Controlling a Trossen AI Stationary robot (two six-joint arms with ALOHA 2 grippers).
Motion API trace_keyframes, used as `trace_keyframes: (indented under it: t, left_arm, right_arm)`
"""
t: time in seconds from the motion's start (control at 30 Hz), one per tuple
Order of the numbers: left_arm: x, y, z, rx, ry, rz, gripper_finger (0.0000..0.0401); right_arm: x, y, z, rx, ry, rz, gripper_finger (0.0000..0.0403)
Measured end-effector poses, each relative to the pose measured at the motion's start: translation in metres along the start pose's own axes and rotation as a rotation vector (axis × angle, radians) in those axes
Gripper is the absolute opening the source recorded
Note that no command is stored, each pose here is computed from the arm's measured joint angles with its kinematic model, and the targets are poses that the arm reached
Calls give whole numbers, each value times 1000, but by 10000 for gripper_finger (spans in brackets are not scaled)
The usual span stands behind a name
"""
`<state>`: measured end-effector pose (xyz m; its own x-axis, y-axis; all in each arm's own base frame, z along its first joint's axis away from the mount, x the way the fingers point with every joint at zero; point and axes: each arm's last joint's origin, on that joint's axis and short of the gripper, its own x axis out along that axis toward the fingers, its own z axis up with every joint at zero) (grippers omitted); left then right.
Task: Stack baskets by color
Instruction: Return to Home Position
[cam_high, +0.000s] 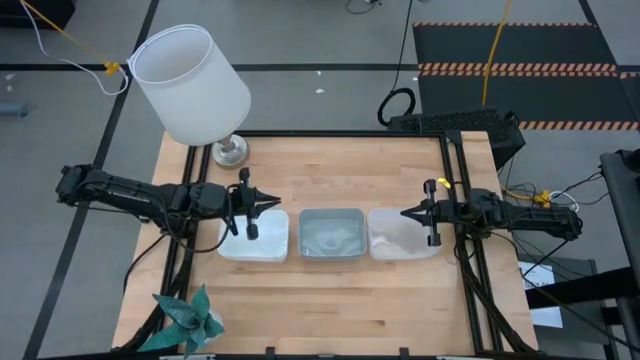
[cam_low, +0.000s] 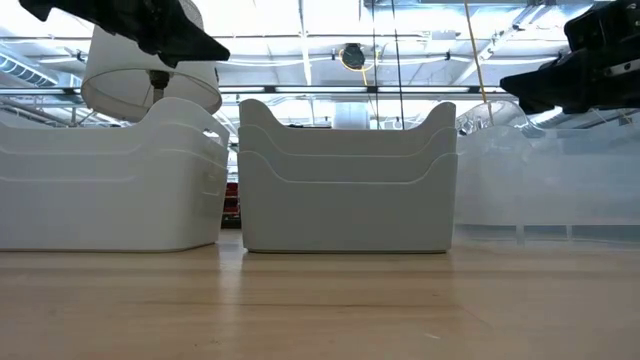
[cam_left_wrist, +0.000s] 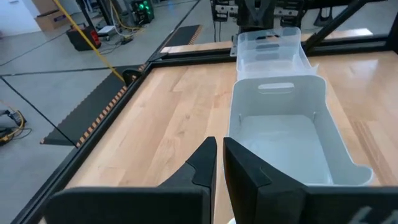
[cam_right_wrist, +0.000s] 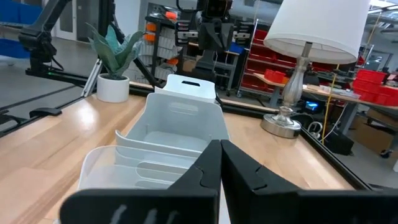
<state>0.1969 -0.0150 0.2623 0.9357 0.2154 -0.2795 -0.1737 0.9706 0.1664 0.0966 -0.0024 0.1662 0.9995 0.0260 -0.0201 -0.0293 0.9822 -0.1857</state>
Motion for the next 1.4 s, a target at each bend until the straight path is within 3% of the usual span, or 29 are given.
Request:
trace_keyframes:
  t: [1.4]
  left_arm:
    - [-6, 4, -3, -19, 37, 10, 31]
  right_arm:
    - [0, 6, 0, 70, 5, 23, 0]
